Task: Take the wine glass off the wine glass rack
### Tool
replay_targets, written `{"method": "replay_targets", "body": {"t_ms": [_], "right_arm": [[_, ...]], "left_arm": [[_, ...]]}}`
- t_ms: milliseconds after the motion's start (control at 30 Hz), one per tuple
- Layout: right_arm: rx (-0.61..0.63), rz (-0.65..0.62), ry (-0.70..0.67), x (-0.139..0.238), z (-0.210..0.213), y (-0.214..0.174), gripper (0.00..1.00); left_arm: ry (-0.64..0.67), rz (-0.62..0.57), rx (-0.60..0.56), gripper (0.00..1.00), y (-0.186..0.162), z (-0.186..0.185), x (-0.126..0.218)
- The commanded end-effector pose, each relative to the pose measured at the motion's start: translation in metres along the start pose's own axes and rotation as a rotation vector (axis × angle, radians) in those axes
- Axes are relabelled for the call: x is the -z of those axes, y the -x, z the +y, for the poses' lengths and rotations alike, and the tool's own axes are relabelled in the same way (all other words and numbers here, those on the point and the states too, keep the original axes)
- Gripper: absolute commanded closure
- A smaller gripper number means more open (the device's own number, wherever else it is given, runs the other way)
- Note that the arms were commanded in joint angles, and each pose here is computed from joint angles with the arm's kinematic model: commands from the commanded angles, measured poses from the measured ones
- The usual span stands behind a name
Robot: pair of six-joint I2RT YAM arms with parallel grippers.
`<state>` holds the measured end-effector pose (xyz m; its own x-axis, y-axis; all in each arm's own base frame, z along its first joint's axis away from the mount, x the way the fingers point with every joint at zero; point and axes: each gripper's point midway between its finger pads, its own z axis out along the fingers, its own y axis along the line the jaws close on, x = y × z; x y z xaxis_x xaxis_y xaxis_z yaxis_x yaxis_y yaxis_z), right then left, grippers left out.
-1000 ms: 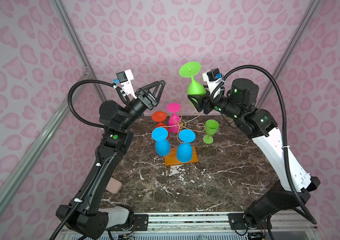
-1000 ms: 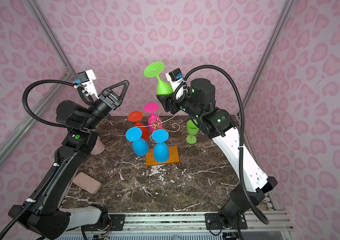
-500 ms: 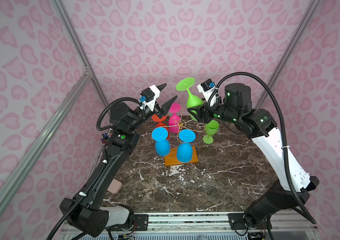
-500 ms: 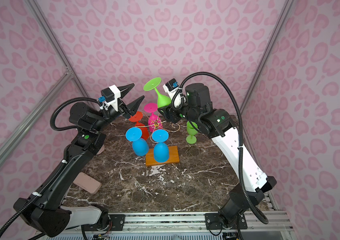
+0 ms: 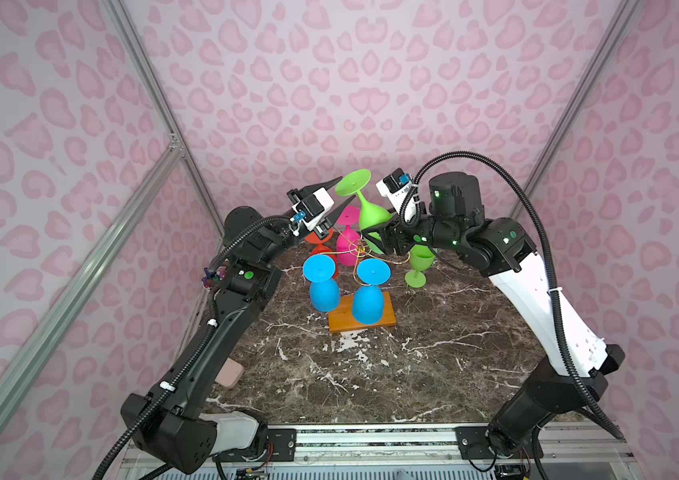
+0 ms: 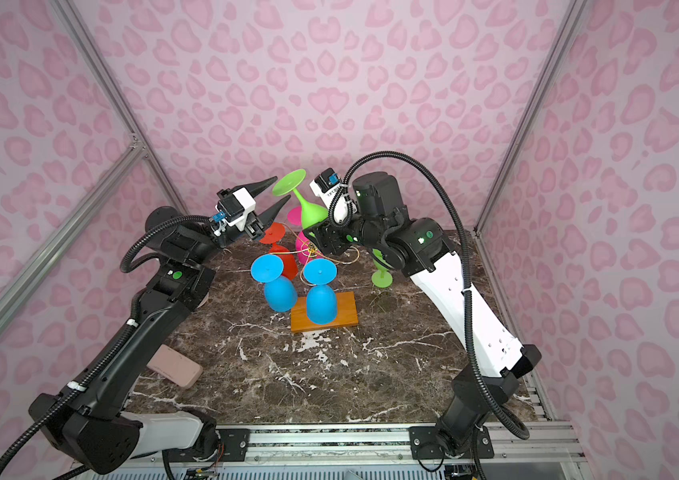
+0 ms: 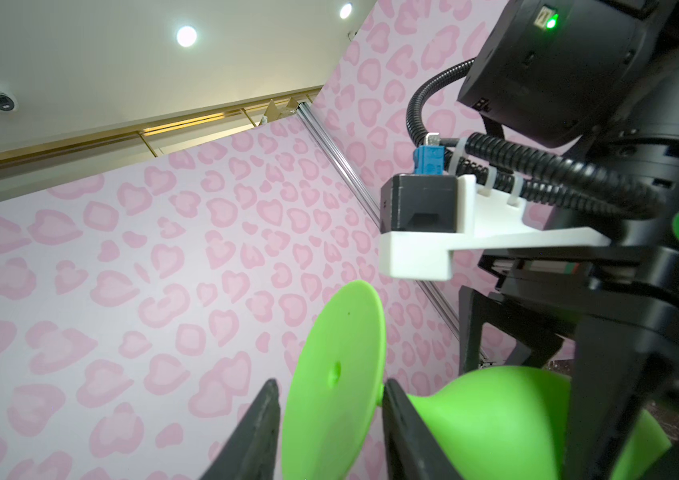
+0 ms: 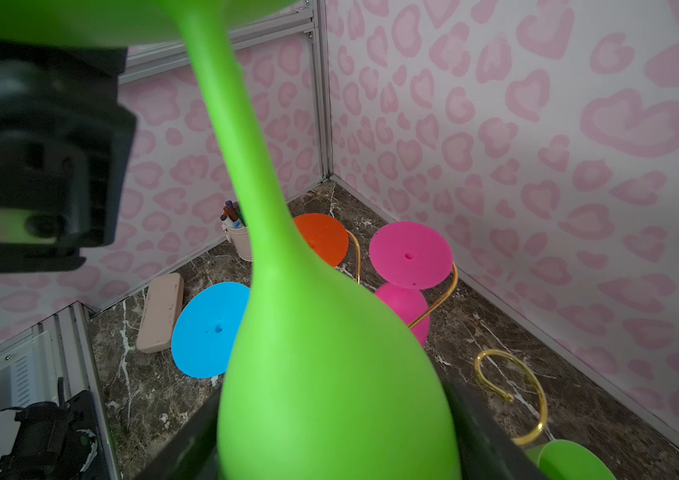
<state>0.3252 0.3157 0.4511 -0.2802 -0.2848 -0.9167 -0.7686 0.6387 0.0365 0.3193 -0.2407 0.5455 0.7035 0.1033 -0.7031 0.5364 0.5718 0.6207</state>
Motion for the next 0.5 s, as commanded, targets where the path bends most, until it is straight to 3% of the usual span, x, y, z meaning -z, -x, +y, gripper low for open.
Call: {"method": "replay_targets", "body": {"t_ms": [0,333,467], "right_arm": [[-0.012,-0.003,0.024,-0.002,0.006,0.002,0.48],[-0.015,-0.03,0.059,0.003,0.016,0.005,0.41],[-0.022,-0.04,0.062,0.006,0.017,0.006,0.26]], "left_arm": [[0.006,-0.032,-0.054,0.63,0.01,0.001,0.002],[0.076,-0.021,-0.037,0.94,0.014,0.013,0.006],[0.116,-0.013,-0.002,0.97,0.015,0.021,0.006]]}}
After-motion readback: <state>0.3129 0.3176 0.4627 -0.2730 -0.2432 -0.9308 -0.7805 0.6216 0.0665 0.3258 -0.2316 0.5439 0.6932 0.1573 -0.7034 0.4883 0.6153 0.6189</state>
